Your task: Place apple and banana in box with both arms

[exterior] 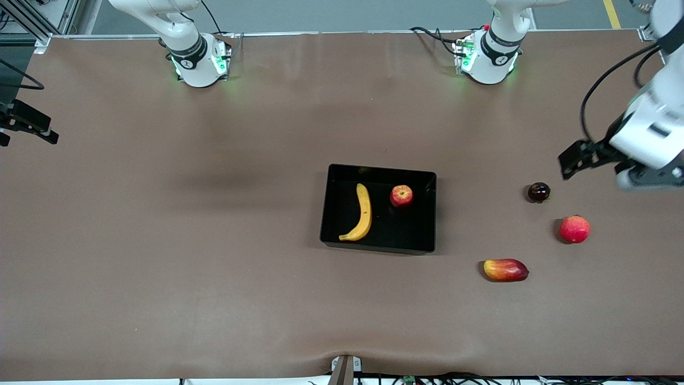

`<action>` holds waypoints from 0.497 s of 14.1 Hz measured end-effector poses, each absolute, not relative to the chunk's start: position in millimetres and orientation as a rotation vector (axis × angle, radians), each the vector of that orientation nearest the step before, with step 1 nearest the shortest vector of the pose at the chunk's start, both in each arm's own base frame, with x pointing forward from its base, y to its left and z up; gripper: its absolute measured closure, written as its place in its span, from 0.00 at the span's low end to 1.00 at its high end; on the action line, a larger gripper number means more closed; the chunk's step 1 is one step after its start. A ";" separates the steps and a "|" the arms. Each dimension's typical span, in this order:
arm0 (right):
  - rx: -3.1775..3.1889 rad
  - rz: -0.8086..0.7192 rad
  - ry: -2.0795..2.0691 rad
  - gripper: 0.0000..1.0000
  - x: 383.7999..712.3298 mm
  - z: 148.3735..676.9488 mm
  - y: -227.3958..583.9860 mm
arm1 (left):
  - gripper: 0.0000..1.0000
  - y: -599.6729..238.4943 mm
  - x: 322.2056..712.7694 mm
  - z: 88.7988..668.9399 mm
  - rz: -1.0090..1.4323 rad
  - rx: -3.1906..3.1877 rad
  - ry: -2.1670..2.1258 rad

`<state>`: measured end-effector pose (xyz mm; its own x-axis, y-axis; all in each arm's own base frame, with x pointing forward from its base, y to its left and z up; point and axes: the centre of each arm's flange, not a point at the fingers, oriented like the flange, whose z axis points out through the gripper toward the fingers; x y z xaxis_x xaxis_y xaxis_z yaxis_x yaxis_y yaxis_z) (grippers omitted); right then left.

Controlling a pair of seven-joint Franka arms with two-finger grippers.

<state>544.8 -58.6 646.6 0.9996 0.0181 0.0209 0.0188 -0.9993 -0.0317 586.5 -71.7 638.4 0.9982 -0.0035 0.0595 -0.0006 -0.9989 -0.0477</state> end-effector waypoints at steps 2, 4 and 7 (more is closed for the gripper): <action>-3.110 -0.016 -0.021 0.00 547.6 641.1 -61.0 | 0.00 -58.1 558.2 641.0 -0.061 -3.122 -0.007; -3.110 -0.002 -0.022 0.00 550.4 636.0 -60.7 | 0.00 -58.9 530.1 640.7 -0.038 -3.133 -0.009; -3.110 0.001 -0.022 0.00 551.1 635.1 -60.6 | 0.00 -61.7 507.3 640.4 -0.029 -3.125 -0.002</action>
